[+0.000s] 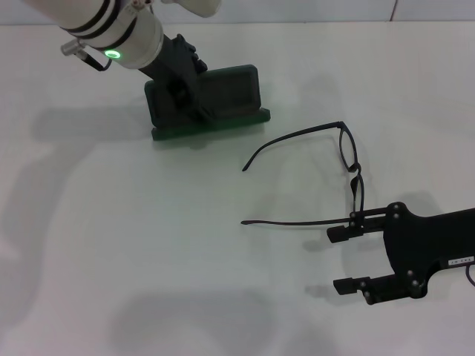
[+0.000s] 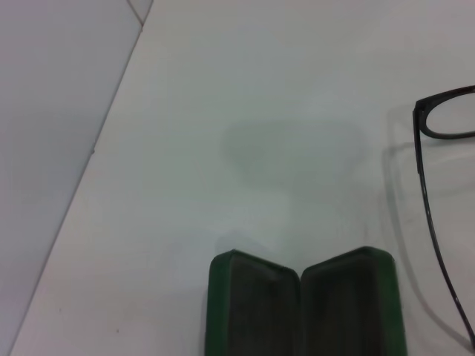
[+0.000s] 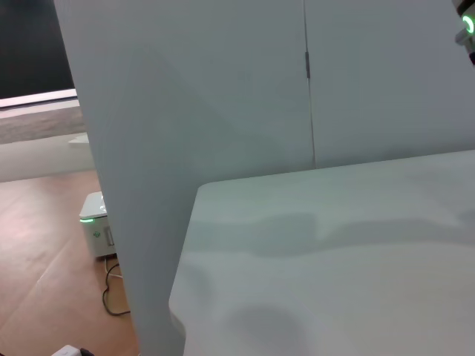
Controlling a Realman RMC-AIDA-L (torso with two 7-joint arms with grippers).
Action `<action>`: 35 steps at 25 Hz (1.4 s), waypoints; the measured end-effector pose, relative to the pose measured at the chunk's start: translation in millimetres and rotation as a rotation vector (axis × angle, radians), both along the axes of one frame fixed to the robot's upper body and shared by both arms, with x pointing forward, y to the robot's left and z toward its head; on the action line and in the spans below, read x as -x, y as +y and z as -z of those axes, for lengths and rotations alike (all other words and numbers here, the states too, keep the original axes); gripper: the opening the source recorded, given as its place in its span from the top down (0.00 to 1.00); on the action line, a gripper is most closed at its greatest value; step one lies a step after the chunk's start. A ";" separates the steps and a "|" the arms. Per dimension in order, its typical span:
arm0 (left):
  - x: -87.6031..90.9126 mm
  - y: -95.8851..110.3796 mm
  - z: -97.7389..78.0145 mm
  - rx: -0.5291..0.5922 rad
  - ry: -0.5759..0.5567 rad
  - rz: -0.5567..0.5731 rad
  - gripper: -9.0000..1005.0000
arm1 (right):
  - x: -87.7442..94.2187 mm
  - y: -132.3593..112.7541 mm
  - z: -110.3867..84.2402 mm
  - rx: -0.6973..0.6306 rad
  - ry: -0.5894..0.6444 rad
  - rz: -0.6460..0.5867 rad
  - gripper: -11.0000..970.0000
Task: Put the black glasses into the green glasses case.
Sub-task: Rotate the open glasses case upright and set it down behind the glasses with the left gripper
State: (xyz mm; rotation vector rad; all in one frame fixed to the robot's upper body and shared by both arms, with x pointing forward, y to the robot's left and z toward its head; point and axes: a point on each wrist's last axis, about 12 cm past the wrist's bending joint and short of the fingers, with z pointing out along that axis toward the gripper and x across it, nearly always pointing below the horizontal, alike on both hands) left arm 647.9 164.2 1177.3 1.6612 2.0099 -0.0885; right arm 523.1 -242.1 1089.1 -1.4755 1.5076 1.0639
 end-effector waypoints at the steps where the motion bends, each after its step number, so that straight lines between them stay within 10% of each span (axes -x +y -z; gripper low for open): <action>1: 0.6 0.2 0.1 0.001 0.006 0.000 0.21 | -0.1 -0.1 0.0 0.000 0.000 0.001 0.30; 35: 22.6 21.3 22.6 0.106 0.143 -0.054 0.13 | 0.1 0.4 0.3 0.002 0.000 -0.002 0.30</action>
